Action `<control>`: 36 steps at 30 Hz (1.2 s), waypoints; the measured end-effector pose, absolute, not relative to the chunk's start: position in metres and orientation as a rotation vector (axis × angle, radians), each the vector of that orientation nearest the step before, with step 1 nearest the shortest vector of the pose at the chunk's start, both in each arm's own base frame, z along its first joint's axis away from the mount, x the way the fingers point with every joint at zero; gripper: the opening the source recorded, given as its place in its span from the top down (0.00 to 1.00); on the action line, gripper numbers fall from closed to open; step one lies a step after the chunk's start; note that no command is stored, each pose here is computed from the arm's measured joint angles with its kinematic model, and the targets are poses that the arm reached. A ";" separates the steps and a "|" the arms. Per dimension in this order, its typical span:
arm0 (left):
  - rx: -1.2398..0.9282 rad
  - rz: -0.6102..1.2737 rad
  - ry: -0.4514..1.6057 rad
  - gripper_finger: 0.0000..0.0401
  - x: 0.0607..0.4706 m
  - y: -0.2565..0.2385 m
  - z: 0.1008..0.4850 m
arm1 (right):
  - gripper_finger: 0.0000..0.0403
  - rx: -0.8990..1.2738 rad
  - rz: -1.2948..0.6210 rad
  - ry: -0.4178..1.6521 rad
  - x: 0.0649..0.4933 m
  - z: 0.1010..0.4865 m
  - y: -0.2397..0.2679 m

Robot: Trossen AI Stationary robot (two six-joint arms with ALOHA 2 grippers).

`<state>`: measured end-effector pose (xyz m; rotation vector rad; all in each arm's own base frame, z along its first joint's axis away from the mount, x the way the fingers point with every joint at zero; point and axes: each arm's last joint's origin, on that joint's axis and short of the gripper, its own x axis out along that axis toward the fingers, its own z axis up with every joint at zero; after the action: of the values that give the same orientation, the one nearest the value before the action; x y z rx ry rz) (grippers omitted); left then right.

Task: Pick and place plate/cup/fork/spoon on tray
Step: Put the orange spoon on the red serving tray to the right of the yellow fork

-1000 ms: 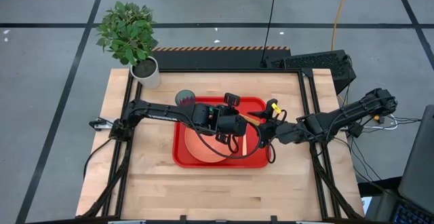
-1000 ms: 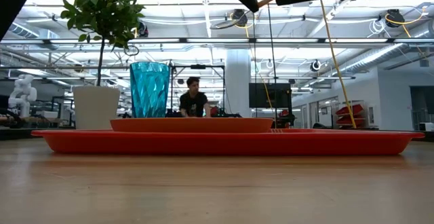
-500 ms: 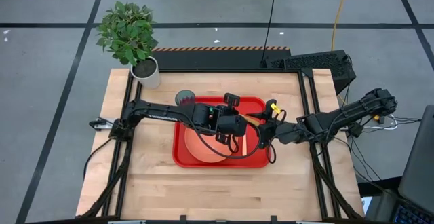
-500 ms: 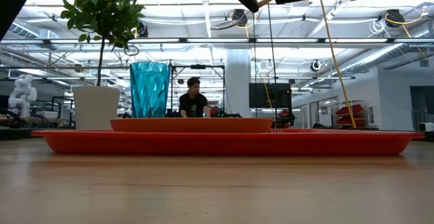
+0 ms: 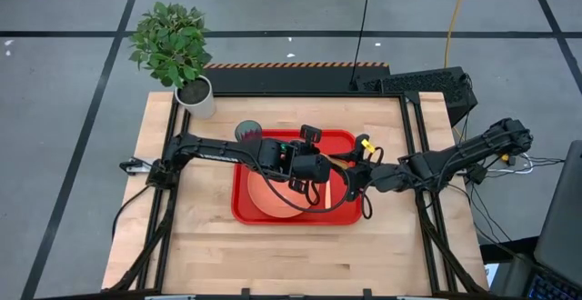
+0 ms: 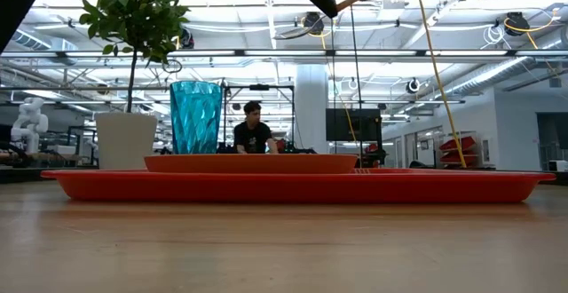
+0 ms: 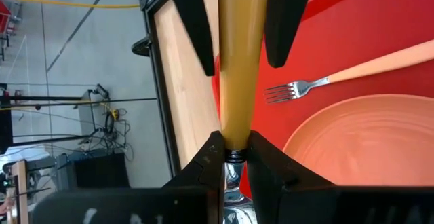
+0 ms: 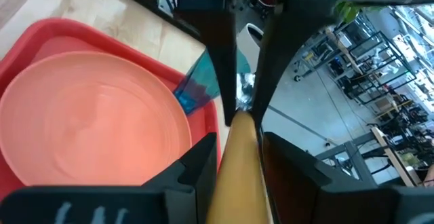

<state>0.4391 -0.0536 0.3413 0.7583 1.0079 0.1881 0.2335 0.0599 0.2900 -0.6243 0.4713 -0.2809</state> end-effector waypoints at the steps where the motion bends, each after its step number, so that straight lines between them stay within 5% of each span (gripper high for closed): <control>1: 0.758 0.188 1.008 0.91 0.439 -0.054 0.341 | 0.72 -0.628 -0.280 0.476 0.233 0.288 0.060; 17: 0.754 0.192 1.008 0.91 0.439 -0.053 0.341 | 0.81 -0.643 -0.281 0.482 0.233 0.284 0.060; 36: 0.756 0.193 1.006 0.91 0.439 -0.053 0.341 | 0.74 -0.630 -0.255 0.444 0.235 0.287 0.061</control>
<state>0.4394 -0.0528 0.3413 0.7562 1.0064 0.1930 0.2346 0.0609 0.2871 -0.6302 0.4440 -0.2554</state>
